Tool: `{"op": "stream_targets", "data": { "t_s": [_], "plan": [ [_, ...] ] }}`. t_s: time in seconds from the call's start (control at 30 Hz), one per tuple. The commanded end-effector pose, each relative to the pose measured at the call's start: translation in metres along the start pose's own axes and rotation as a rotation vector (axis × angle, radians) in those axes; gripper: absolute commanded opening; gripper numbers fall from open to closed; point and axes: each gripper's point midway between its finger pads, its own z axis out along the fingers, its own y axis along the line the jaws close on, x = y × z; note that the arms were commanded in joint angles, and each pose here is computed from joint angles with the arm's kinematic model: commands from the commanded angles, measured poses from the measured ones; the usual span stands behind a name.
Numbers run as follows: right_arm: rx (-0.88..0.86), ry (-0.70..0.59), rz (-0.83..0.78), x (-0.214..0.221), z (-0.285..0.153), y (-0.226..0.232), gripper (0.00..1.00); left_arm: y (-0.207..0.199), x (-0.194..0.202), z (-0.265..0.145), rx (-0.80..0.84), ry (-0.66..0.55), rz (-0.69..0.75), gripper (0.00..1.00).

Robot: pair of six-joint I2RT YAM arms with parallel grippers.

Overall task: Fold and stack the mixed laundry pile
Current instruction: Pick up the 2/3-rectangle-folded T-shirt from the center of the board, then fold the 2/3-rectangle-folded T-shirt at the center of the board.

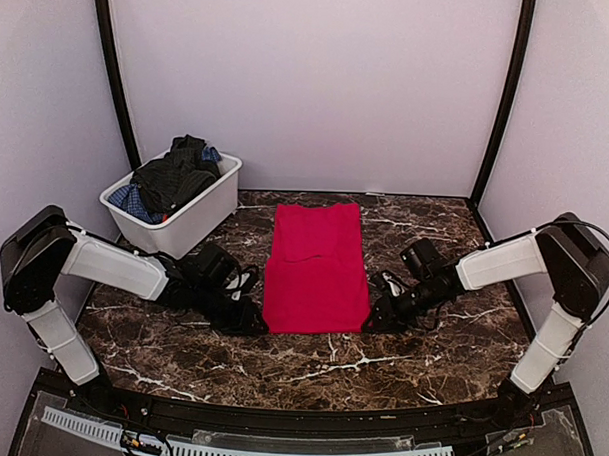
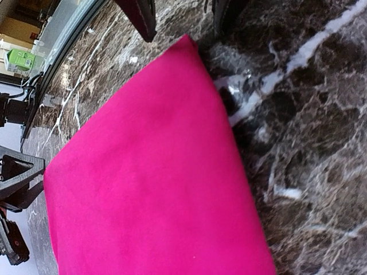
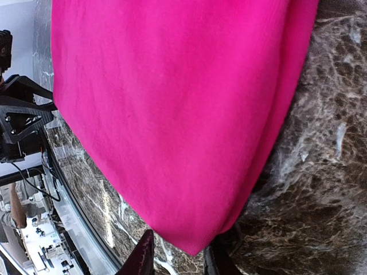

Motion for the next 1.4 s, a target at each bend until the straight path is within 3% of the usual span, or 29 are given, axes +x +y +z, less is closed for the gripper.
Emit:
{"op": "stream_targets", "data": {
  "t_s": [0.0,0.07,0.2,0.3,0.67,0.8,1.0,1.37],
  "plan": [
    [0.016,-0.001,-0.010,-0.002,0.006,-0.004,0.25,-0.005,-0.007,0.005,0.003,0.002,0.028,0.31],
    [0.014,0.000,-0.014,-0.003,0.005,-0.003,0.21,-0.006,-0.008,0.007,0.008,0.005,0.032,0.28],
    [0.012,-0.003,-0.023,-0.004,0.004,-0.001,0.12,-0.008,-0.009,0.009,0.014,0.011,0.052,0.11],
    [0.003,-0.003,-0.032,-0.003,0.002,0.002,0.00,-0.013,-0.009,0.006,0.033,0.013,0.069,0.01],
    [-0.036,0.038,-0.064,0.047,-0.016,0.038,0.00,-0.044,0.042,-0.026,0.098,0.083,0.138,0.00],
    [-0.054,-0.007,-0.077,0.050,-0.035,0.058,0.00,-0.057,0.041,-0.045,0.131,0.036,0.135,0.00],
    [0.029,-0.107,-0.121,0.009,-0.057,0.066,0.00,-0.068,-0.005,-0.064,0.047,-0.083,0.169,0.00],
    [0.068,-0.237,-0.153,-0.092,-0.073,0.057,0.00,-0.047,-0.110,-0.069,-0.010,-0.226,0.142,0.00]
  ]
}}
